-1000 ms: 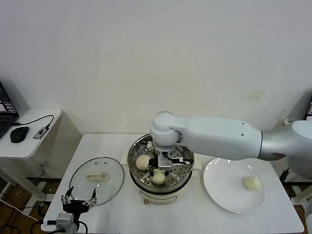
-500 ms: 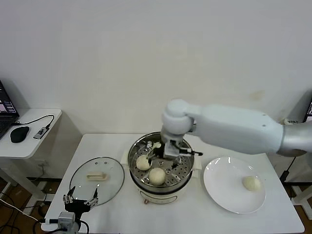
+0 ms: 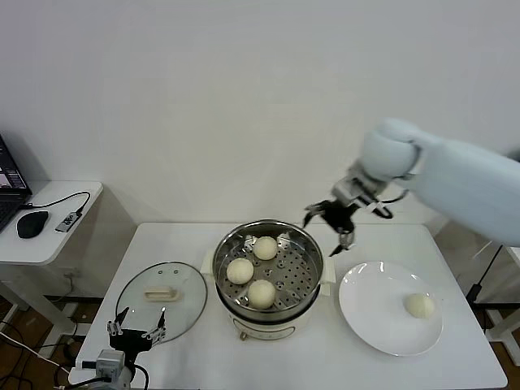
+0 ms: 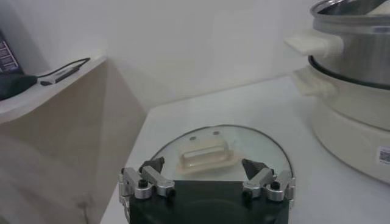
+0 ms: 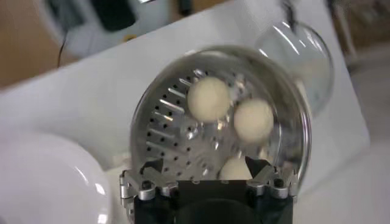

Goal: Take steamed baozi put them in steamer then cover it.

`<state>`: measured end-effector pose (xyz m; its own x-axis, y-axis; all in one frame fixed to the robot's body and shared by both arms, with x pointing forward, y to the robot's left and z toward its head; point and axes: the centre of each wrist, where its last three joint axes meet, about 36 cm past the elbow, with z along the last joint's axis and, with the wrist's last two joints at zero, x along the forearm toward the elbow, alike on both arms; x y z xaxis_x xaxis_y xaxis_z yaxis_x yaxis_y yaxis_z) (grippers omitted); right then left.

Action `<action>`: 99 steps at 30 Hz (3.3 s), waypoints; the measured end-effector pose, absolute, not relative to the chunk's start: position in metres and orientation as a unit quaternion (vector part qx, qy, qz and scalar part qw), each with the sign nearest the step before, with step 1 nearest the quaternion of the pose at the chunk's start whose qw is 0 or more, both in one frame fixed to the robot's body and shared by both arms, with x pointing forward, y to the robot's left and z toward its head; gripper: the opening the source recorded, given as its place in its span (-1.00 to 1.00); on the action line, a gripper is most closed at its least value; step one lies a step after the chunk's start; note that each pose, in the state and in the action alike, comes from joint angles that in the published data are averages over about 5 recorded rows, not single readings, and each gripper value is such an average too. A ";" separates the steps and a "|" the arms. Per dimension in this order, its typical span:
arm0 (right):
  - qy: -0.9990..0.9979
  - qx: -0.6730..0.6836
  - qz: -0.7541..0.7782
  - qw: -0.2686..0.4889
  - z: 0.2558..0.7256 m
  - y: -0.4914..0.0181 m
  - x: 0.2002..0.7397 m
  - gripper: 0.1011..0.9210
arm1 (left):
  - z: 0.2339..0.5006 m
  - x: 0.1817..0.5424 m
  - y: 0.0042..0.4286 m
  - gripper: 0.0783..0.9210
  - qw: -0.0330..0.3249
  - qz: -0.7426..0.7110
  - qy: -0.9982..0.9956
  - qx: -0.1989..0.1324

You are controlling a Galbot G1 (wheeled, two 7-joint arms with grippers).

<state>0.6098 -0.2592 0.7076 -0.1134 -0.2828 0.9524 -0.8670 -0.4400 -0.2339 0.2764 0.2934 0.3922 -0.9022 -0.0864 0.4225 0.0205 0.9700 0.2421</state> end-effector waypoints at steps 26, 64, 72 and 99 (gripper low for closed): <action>-0.552 0.454 0.499 0.489 0.569 -0.423 0.583 0.76 | 0.388 0.269 0.290 0.77 0.243 -0.130 -0.961 0.011; -0.550 0.431 0.495 0.516 0.462 -0.452 0.573 0.76 | 0.371 0.270 0.285 0.77 0.266 -0.140 -0.954 0.008; -0.551 0.426 0.496 0.518 0.459 -0.452 0.574 0.43 | 0.369 0.272 0.285 0.77 0.267 -0.140 -0.954 0.007; -0.588 0.428 0.482 0.489 0.556 -0.428 0.592 -0.03 | 0.376 0.280 0.280 0.77 0.246 -0.145 -0.958 0.005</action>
